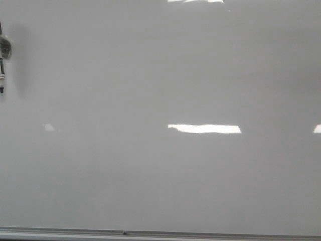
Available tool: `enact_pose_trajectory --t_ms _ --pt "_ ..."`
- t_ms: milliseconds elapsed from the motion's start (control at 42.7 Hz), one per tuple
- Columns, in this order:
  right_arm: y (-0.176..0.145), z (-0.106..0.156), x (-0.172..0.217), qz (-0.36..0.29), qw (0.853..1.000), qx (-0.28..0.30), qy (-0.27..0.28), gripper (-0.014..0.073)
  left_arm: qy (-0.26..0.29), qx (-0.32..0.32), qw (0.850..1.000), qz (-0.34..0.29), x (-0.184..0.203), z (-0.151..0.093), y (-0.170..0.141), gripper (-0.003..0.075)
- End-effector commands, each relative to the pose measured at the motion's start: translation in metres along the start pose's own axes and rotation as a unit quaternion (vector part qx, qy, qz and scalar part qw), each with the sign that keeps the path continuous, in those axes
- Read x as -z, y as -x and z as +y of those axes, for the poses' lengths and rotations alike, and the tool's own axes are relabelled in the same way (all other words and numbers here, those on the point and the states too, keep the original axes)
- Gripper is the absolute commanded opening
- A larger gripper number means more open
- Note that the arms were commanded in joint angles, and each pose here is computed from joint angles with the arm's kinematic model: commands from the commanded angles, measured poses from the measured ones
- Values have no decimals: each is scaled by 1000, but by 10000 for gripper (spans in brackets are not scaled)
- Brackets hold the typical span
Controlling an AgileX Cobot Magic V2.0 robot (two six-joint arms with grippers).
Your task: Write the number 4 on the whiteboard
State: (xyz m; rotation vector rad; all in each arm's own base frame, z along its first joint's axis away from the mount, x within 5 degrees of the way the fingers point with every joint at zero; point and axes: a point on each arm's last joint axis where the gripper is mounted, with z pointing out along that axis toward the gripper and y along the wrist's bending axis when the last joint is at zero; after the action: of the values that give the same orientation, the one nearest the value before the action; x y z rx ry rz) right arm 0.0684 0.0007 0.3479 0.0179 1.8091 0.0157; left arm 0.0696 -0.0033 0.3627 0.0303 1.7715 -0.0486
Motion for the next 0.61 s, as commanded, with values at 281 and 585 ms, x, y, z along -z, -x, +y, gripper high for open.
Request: enact_pose_trajectory --t_ms 281,585 --pt "7 -1 -30 49 999 -1 0 -69 -6 19 999 36 -26 -2 8 -20" --pt "1 -1 -49 97 995 5 0 230 -4 13 998 61 -39 -2 5 211"
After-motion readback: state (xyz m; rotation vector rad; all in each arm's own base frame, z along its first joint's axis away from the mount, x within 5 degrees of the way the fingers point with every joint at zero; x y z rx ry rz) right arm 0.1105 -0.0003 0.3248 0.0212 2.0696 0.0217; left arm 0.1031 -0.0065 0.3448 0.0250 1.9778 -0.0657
